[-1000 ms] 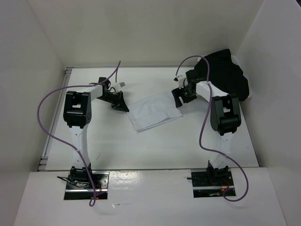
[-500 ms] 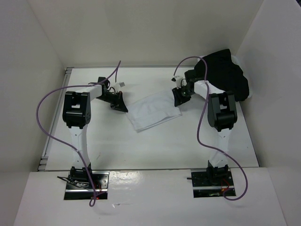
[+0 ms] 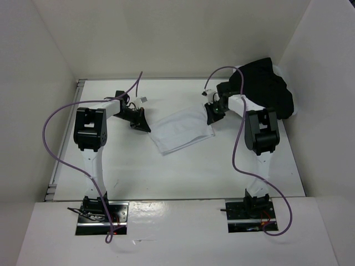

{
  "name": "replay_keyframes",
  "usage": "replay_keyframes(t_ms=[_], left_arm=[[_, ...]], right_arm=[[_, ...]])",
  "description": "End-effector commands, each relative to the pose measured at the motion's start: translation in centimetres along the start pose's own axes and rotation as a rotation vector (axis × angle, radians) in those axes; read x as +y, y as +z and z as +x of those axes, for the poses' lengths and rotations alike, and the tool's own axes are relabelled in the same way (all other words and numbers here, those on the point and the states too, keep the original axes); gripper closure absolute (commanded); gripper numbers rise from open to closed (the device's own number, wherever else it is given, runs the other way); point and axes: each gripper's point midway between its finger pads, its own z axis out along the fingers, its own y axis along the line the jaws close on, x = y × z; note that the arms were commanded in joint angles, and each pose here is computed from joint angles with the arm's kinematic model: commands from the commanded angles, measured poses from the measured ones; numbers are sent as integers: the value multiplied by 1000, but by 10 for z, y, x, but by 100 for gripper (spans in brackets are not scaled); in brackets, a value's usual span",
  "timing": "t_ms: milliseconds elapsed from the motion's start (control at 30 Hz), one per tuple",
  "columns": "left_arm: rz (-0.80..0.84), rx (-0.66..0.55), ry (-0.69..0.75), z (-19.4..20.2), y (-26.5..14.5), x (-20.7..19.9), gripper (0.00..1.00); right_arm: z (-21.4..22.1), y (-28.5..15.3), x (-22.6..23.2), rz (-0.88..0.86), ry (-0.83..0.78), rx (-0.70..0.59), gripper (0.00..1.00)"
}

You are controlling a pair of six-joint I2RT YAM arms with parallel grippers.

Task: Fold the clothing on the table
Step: Fold the skirt

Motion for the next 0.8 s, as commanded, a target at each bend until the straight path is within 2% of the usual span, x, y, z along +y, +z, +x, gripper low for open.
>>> replay_keyframes(t_ms=[0, 233, 400, 600, 767], left_arm=[[-122, 40, 34, 11, 0, 30, 100], [-120, 44, 32, 8, 2, 28, 100], [-119, 51, 26, 10, 5, 30, 100], [-108, 49, 39, 7, 7, 25, 100], [-100, 41, 36, 5, 5, 20, 100]], right_arm=[[-18, -34, -24, 164, -26, -23, 100], [-55, -94, -17, 230, -61, -133, 100], [-71, -119, -14, 254, -84, -174, 100], [-82, -122, 25, 232, -182, -146, 100], [-82, -99, 70, 227, -307, -89, 100]])
